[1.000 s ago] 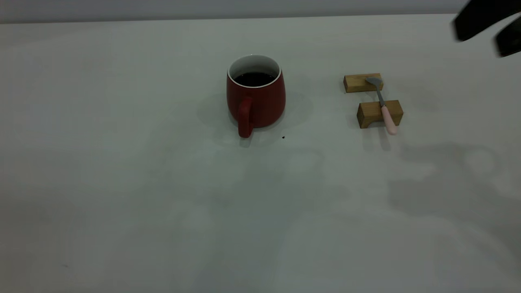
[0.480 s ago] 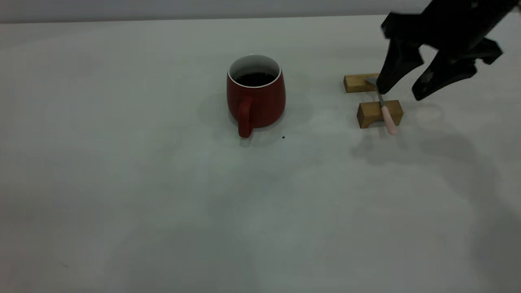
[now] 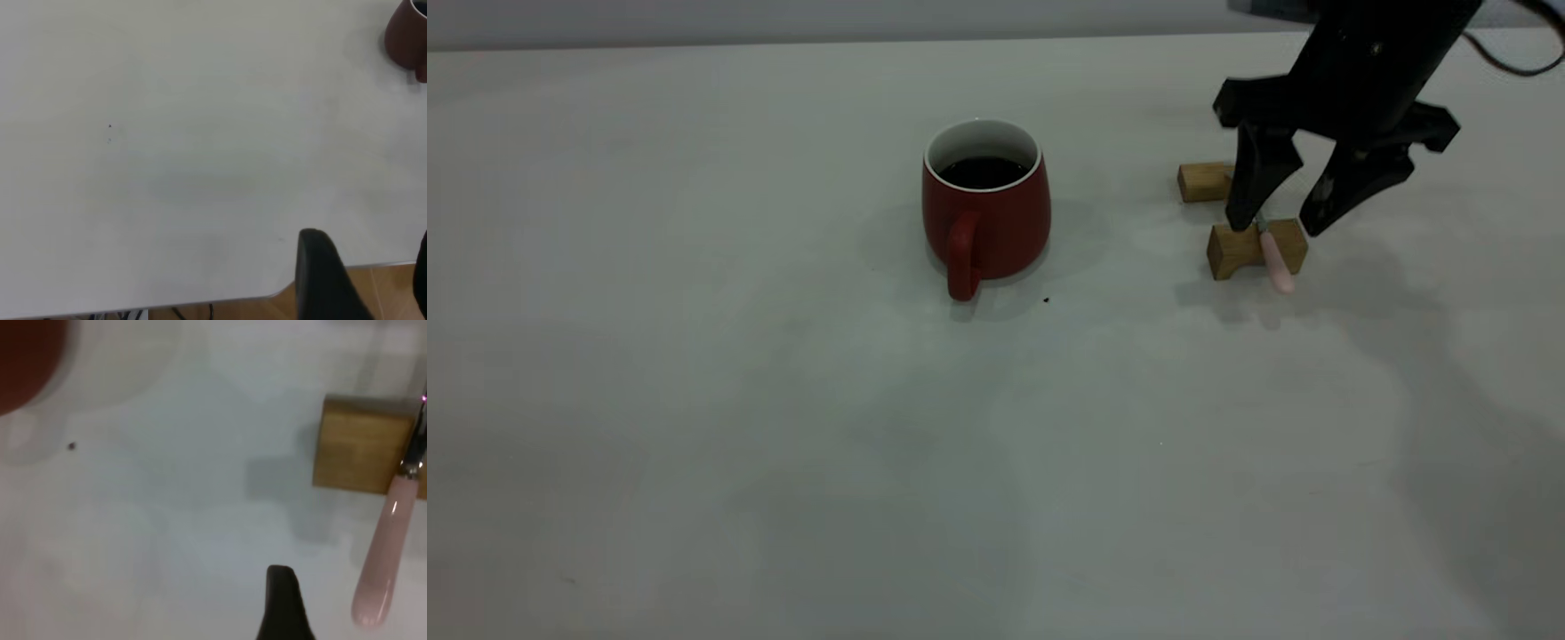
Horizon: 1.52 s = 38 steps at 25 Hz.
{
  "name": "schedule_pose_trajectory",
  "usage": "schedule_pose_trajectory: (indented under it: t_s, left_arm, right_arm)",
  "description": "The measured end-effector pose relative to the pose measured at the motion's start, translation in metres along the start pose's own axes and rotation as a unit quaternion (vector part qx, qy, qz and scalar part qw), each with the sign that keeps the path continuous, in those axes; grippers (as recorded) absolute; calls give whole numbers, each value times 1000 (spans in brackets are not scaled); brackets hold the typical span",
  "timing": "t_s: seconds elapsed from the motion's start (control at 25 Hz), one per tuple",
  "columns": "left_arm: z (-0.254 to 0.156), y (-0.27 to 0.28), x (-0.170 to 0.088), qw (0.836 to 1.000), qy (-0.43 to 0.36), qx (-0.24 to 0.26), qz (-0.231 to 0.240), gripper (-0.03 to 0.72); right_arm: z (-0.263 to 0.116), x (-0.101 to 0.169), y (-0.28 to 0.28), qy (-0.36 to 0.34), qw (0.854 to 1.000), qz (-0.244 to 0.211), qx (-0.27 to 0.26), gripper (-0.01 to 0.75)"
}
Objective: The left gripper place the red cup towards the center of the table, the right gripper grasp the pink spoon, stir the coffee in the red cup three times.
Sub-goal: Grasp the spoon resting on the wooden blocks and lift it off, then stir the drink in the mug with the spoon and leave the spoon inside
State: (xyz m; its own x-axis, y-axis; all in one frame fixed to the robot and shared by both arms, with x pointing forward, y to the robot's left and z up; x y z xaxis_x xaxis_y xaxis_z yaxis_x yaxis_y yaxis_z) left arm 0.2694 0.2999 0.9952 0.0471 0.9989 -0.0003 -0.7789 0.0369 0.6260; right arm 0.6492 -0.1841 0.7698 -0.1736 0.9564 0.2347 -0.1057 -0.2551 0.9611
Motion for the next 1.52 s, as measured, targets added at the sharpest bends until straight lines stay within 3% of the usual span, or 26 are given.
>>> schedule_pose_trajectory:
  t_s: [0.68,0.8,0.88,1.0,1.04,1.28,1.4,1.52]
  left_arm:
    - [0,0,0,1000,0,0,0,407]
    - [0,0,0,1000,0,0,0,407]
    - [0,0,0,1000,0,0,0,407]
    - [0,0,0,1000,0,0,-1,407]
    - [0,0,0,1000,0,0,-1,407]
    - [0,0,0,1000,0,0,-1,407]
    - [0,0,0,1000,0,0,-1,407]
    - [0,0,0,1000,0,0,-1,407]
  right_arm:
    - [-17,-16,-54,-9,999,-10,48,567]
    - [-17,-16,-54,-9,999,-10,47,475]
    - [-17,-16,-54,-9,999,-11,47,368]
    - [-17,-16,-54,-9,999,-11,47,148]
    - [-16,-16,-53,-8,999,-10,45,114]
    - [0,-6,-13,15,1000,-9,17,119]
    - [1,13,16,-7,999,29,24,119]
    - [-4,47,34,-80,987,129,56,119]
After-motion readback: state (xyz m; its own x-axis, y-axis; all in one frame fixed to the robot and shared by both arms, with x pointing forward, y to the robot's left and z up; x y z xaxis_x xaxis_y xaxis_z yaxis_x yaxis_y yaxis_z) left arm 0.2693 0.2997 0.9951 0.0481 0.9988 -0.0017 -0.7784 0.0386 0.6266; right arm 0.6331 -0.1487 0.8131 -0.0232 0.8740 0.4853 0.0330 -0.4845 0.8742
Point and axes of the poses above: a point on each arm's last joint axis where the gripper is mounted, y pointing back along that axis away from the gripper, x along the wrist's bending axis when the last joint is at zero, z = x × y, the point moved 6 cm from there along -y, pointing out along that axis toward the gripper, and after that the axes turned 1 degree about y, right-handed, at the moved point
